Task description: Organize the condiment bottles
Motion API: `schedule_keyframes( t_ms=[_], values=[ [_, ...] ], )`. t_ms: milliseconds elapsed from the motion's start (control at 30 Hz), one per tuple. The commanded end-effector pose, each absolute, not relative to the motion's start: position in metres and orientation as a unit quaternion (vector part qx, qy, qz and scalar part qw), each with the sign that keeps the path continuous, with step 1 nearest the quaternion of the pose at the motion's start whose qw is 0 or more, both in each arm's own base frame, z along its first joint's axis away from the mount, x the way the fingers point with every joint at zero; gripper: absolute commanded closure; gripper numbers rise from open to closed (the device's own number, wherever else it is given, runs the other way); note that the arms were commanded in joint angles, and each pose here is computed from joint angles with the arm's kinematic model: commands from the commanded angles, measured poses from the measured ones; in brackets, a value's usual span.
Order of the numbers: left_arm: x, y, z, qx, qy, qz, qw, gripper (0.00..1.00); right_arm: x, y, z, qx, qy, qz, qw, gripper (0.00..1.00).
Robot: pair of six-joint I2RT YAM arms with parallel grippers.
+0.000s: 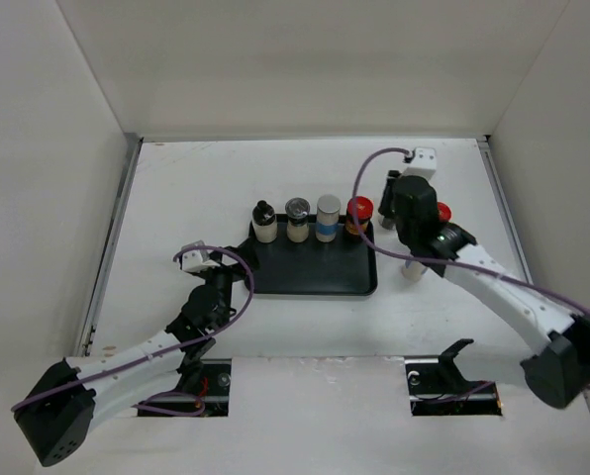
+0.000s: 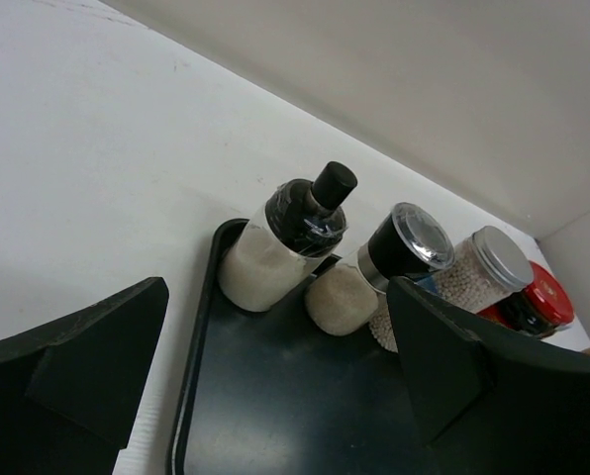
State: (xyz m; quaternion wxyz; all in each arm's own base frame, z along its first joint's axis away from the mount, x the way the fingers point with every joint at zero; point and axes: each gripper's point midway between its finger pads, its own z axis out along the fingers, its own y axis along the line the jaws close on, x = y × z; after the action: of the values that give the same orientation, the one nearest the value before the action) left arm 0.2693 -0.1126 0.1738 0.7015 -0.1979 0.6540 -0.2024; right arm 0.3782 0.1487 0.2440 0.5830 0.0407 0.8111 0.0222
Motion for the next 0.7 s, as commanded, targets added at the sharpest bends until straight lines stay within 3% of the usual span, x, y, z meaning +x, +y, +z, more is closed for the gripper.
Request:
schedule_keyframes(
  t_ms=[0,33,100,133,200,233,267,300,467,667],
  values=[
    [0.271,-0.119,0.183,-0.198,0.647,-0.219,0.703,0.13,0.342,0.100,0.253,0.106,0.794,-0.025,0.598,0.67],
    [0.270,-0.122,0.184,-0.194,0.647,-0.225,0.702,0.23,0.331,0.087,0.248,0.119,0.796,-0.042,0.592,0.77],
    [0.271,-0.125,0.183,-0.187,0.650,-0.228,0.701,0.44,0.305,0.058,0.238,0.151,0.798,-0.080,0.578,0.78],
    [0.272,-0.125,0.181,-0.185,0.653,-0.226,0.699,0.49,0.292,0.046,0.234,0.167,0.798,-0.093,0.571,0.69],
    [0.273,-0.125,0.180,-0.185,0.656,-0.222,0.698,0.51,0.273,0.029,0.226,0.188,0.797,-0.109,0.563,0.29],
    [0.272,-0.125,0.182,-0.186,0.653,-0.225,0.699,0.50,0.266,0.024,0.218,0.194,0.800,-0.112,0.557,0.15],
    [0.271,-0.124,0.184,-0.189,0.649,-0.228,0.701,0.47,0.262,0.023,0.208,0.191,0.806,-0.113,0.548,0.04],
    [0.270,-0.122,0.185,-0.192,0.645,-0.229,0.703,0.43,0.259,0.027,0.196,0.180,0.820,-0.109,0.532,0.00],
    [0.272,-0.119,0.181,-0.199,0.648,-0.223,0.700,0.36,0.264,0.045,0.167,0.160,0.848,-0.077,0.500,0.00],
    [0.272,-0.119,0.179,-0.198,0.650,-0.222,0.699,0.35,0.276,0.045,0.155,0.165,0.848,-0.079,0.498,0.02]
  ],
)
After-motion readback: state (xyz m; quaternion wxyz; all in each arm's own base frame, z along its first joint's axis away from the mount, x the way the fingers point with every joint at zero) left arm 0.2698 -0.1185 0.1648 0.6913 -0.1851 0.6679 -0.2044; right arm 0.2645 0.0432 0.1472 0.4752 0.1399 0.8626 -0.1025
